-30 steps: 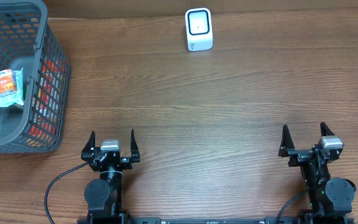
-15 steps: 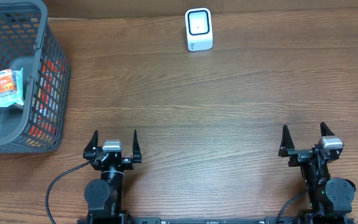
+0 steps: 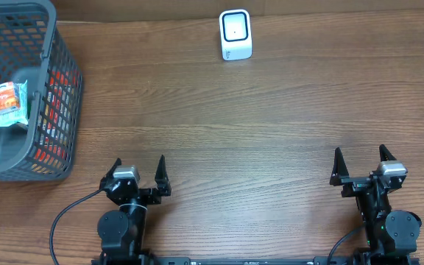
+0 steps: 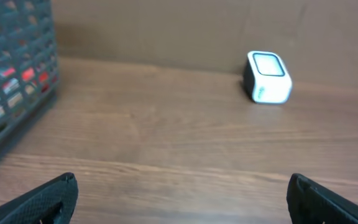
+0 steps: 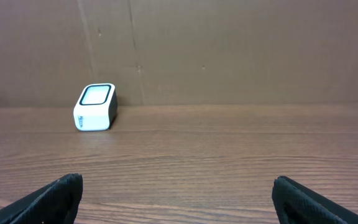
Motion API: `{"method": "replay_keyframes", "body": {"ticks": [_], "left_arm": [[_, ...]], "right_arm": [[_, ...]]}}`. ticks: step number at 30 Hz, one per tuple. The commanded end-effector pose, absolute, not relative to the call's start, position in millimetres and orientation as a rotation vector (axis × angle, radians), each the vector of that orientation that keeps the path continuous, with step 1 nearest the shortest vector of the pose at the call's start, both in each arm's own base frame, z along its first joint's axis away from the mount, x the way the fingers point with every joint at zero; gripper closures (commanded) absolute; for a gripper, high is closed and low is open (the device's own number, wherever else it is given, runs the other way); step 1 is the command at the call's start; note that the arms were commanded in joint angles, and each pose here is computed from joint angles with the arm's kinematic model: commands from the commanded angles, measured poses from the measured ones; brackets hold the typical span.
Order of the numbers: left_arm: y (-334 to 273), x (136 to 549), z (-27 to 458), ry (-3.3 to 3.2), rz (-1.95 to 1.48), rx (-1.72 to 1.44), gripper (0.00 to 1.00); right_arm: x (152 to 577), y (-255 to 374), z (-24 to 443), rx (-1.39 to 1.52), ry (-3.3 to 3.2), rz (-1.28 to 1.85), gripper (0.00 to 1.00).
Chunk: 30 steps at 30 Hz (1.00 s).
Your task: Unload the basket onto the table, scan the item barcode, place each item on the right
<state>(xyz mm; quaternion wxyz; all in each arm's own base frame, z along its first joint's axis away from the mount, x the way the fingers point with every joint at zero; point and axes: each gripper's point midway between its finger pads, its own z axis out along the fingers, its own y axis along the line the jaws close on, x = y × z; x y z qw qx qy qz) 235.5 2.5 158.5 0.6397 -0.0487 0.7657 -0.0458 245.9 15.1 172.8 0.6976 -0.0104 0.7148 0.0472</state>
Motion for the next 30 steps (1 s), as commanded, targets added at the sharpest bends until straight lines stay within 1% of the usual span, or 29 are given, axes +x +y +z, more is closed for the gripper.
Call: {"method": "replay_keyframes", "body": {"ticks": [1,6,11,15,21,27,30], "left_arm": [[-11.6,224.7,201.5,1.694,-0.200,-0.082,0.00],[-25.2,215.8,224.9,1.737,-0.268,-0.031,0.00],[-40.4,216.5,257.7,1.772,-0.351,0.030,0.00],[-53.2,225.1,283.2,1.835,-0.429,0.080,0.00],[-72.4,241.3,316.0,2.011,-0.511,0.242,0.00],[-73.2,255.3,349.5,2.261,-0.528,0.331,0.00],[-67.7,259.8,357.2,2.410,-0.521,0.328,0.00]], "right_arm": [[245.9,15.2,170.5,-0.026,1.592,0.106,0.00],[245.9,15.2,170.5,-0.026,1.592,0.106,0.00],[245.9,15.2,170.5,-0.026,1.592,0.106,0.00],[245.9,15.2,170.5,-0.026,1.592,0.106,0.00],[245.9,15.2,170.5,-0.026,1.592,0.106,0.00],[245.9,15.2,170.5,-0.026,1.592,0.106,0.00],[245.9,15.2,170.5,-0.026,1.592,0.106,0.00]]}}
